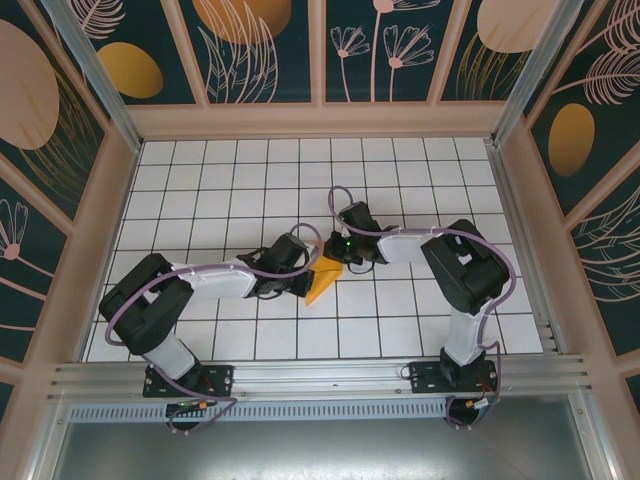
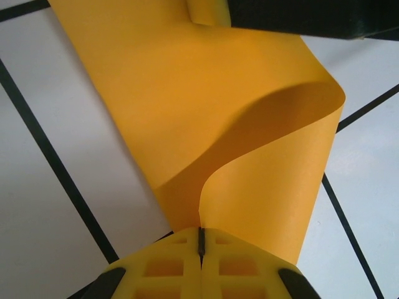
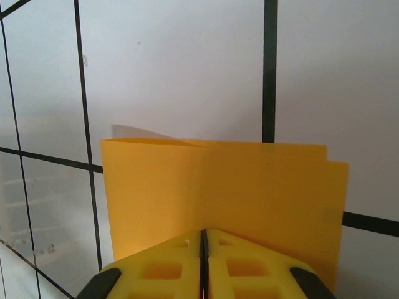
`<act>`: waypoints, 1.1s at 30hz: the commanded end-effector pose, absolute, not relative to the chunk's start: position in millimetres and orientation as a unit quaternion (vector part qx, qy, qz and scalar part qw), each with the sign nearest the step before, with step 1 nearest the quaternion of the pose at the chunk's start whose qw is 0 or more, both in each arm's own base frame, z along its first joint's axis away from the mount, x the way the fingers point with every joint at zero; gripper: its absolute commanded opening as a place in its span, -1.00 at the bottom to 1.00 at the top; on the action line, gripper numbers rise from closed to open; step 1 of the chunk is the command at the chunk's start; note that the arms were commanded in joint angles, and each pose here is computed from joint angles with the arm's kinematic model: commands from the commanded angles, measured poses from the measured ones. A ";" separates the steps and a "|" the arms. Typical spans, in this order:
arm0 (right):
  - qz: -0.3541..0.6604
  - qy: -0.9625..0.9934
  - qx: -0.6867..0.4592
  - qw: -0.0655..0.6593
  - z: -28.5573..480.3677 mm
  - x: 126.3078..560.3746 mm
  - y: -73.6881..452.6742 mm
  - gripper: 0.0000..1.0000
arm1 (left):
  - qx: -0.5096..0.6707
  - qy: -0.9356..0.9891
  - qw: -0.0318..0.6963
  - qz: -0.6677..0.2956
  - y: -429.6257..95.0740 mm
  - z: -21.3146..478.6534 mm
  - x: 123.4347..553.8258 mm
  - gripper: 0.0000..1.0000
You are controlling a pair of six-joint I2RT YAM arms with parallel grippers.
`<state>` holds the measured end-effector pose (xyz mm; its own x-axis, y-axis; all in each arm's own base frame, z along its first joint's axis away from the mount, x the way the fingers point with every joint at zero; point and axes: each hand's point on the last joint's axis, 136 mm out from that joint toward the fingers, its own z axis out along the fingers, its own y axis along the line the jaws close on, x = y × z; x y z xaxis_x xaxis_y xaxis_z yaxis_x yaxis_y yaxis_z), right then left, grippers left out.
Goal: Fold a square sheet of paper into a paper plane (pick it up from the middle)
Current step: Third fold the triangle at the center of the table.
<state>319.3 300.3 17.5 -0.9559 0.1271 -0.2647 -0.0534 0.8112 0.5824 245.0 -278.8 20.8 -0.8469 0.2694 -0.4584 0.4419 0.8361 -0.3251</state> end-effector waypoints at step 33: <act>0.258 0.960 0.026 0.107 -12.4 298.0 290.4 -0.79 | 0.187 0.941 0.195 -0.206 -275.7 9.0 246.1 -1.00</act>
<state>318.9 301.0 17.2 -0.9546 0.1283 -0.2688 -0.0532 0.8145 0.5778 244.2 -276.4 14.3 -0.8532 0.2598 -0.4522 0.4285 0.8434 -0.3241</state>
